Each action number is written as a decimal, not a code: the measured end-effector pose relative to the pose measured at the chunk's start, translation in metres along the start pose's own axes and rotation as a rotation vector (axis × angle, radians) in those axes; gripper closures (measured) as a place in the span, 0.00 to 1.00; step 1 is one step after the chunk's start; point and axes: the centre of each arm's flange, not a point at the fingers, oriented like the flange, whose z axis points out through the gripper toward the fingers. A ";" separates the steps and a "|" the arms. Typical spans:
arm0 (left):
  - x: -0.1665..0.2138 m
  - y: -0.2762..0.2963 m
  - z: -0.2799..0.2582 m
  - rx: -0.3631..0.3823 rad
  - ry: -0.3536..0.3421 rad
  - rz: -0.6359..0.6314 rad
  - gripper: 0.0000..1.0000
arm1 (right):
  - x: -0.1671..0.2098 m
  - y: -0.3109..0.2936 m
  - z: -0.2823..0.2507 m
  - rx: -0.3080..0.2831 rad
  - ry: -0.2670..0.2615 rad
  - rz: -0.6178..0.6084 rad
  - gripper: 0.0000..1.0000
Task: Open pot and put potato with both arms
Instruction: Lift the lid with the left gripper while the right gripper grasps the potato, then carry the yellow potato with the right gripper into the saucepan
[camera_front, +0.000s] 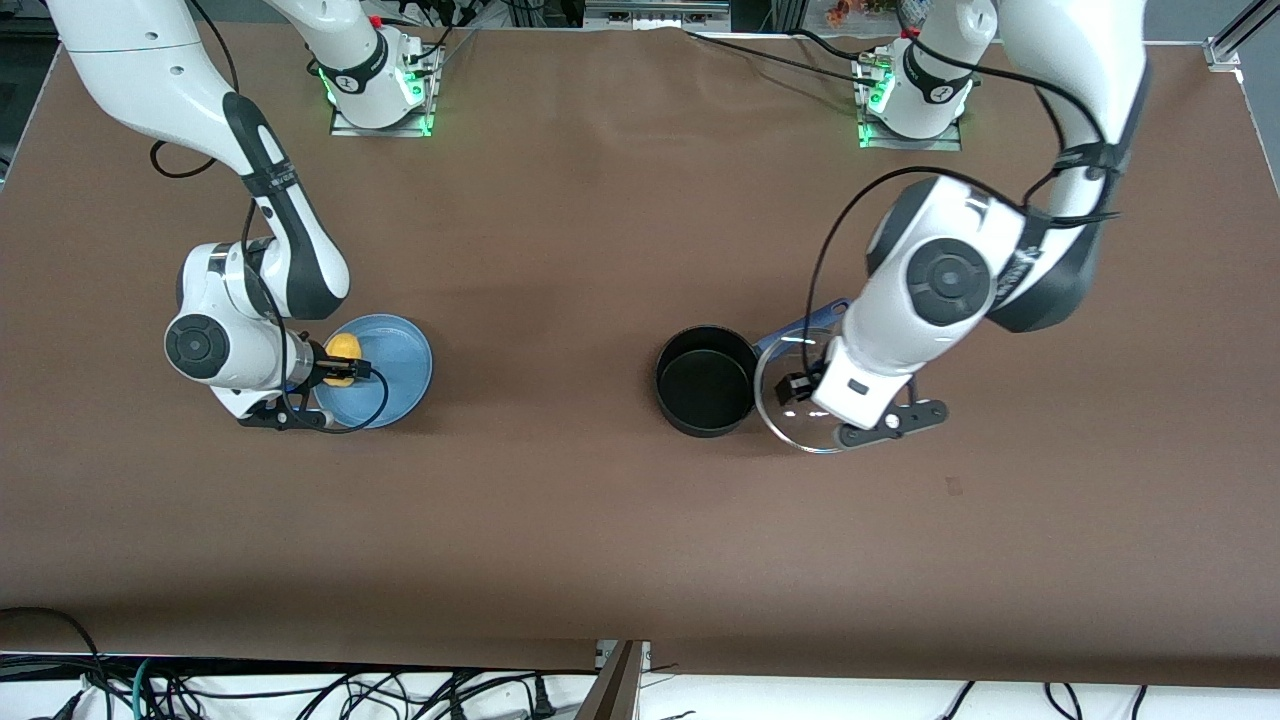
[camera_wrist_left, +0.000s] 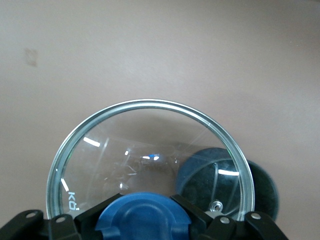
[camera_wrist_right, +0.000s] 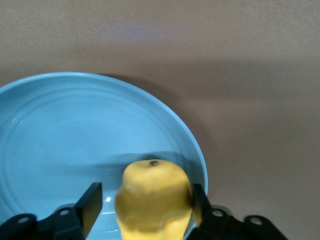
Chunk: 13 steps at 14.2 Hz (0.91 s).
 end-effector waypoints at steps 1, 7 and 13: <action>0.006 -0.013 -0.004 0.007 -0.006 0.028 0.56 | 0.000 0.000 0.000 0.000 0.000 0.002 0.30; 0.067 -0.137 -0.015 0.005 -0.010 0.175 0.56 | 0.008 -0.005 -0.033 0.028 -0.051 0.100 0.44; 0.095 -0.243 0.003 0.002 -0.049 0.224 0.56 | 0.011 -0.102 -0.144 0.207 -0.101 0.325 0.44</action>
